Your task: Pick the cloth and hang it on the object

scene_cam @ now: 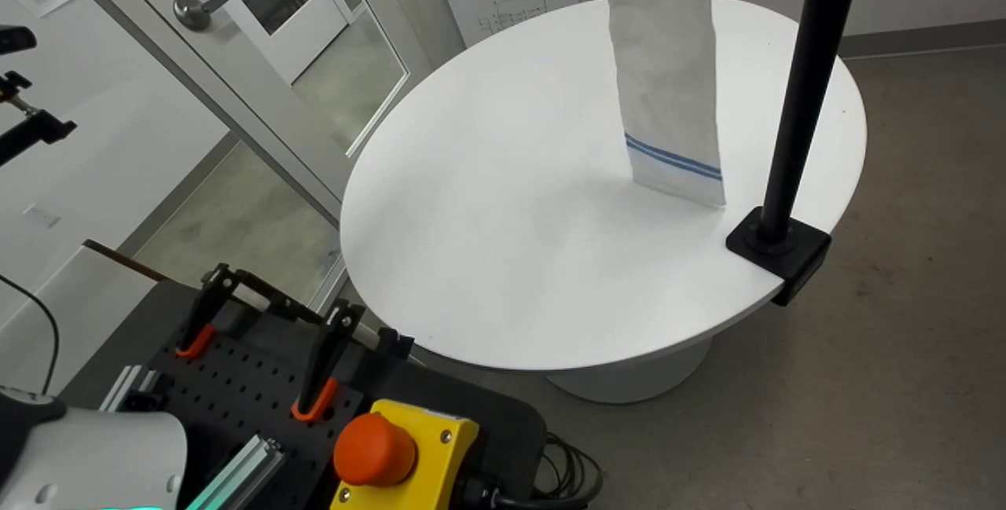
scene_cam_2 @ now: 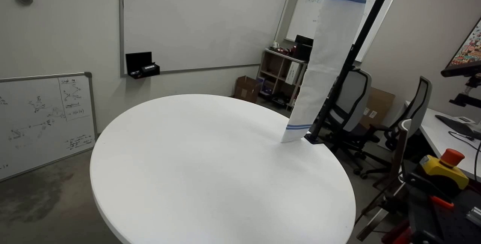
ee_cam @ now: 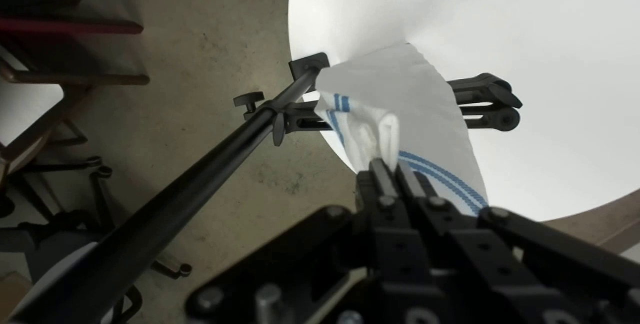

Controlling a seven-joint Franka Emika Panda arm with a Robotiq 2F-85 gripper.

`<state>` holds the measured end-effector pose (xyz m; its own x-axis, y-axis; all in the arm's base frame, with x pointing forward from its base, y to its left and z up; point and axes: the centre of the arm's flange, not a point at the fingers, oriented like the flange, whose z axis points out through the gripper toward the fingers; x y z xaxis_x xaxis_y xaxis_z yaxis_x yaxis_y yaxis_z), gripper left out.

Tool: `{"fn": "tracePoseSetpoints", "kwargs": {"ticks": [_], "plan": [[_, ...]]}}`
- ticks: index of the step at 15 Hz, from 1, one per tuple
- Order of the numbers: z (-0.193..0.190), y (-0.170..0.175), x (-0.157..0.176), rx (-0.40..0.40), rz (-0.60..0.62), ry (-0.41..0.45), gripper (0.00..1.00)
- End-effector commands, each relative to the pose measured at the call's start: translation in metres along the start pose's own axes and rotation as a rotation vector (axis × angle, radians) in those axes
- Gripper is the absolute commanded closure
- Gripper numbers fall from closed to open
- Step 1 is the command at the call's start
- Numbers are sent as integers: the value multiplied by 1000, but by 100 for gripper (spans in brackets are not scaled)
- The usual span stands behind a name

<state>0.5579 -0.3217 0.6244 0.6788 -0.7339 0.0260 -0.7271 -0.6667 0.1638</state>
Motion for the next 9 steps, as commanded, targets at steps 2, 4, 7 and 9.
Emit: {"fn": "tracePoseSetpoints", "kwargs": {"ticks": [2,4,7,9], "plan": [[-65,-6,54,59,128,3,98],[-71,-10,63,61,200,41,98],[-71,-13,81,65,300,79,98],[-59,-16,96,58,364,89,98]]}}
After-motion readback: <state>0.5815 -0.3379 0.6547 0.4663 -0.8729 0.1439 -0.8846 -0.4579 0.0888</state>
